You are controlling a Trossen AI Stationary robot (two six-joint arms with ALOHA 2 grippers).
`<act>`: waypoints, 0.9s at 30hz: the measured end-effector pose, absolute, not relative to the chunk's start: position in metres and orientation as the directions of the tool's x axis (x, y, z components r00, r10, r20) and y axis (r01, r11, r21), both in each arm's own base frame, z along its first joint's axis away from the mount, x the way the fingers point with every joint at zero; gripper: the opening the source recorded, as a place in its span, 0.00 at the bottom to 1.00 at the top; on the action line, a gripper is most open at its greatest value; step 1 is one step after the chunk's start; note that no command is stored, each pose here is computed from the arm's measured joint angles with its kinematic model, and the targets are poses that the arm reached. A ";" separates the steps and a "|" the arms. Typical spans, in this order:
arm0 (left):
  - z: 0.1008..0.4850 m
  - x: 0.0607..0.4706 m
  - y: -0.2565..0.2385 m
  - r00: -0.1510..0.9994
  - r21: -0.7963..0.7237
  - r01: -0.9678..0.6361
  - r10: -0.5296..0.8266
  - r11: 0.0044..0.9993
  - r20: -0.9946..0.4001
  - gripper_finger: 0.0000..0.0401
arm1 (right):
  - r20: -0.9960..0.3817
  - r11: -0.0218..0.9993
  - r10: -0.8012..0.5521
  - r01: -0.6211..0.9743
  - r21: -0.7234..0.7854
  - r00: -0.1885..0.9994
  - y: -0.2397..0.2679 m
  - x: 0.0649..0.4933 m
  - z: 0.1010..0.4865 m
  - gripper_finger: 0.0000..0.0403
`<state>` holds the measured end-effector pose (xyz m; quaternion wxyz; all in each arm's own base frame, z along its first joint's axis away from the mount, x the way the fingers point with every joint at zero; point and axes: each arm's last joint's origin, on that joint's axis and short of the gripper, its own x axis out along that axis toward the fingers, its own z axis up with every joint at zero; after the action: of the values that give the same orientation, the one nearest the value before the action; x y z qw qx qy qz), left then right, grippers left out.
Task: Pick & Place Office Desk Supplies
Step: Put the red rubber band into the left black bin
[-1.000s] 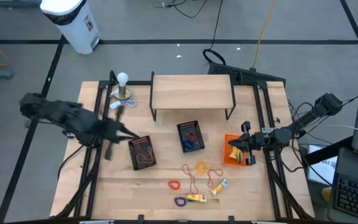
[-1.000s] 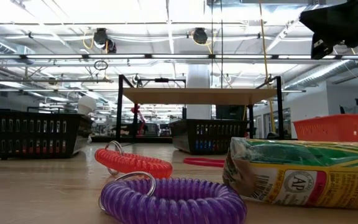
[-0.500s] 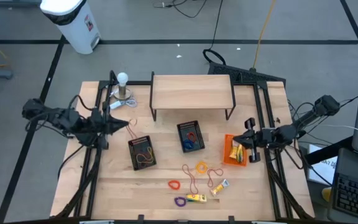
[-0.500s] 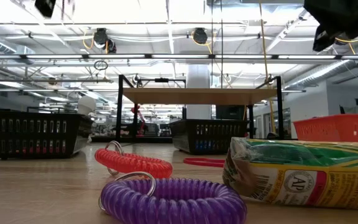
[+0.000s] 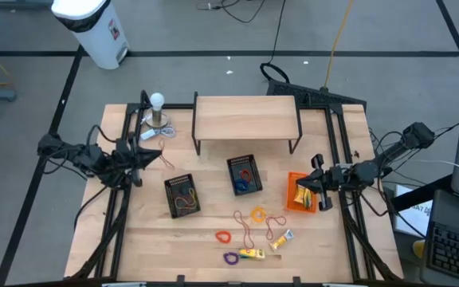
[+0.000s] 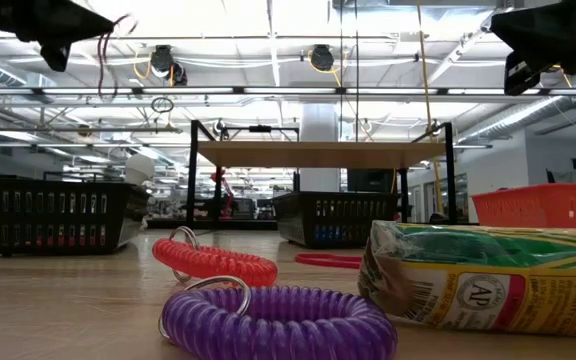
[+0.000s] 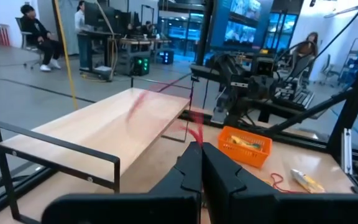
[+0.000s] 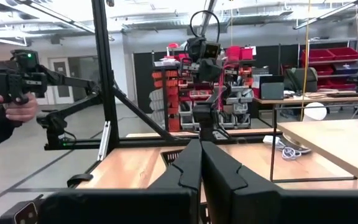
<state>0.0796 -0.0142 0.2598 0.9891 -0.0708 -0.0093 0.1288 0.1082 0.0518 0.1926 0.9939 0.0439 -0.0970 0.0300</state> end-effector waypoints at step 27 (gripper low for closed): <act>0.225 0.079 -0.016 0.987 -0.058 -0.156 0.158 0.986 0.025 0.00 | 0.183 0.988 0.032 -0.058 0.140 0.983 0.039 0.111 0.191 0.00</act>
<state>0.0786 -0.0164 0.2245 0.9964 -0.0279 -0.0145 0.0788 0.1111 0.0385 0.1909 0.9930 0.0727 -0.0907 0.0226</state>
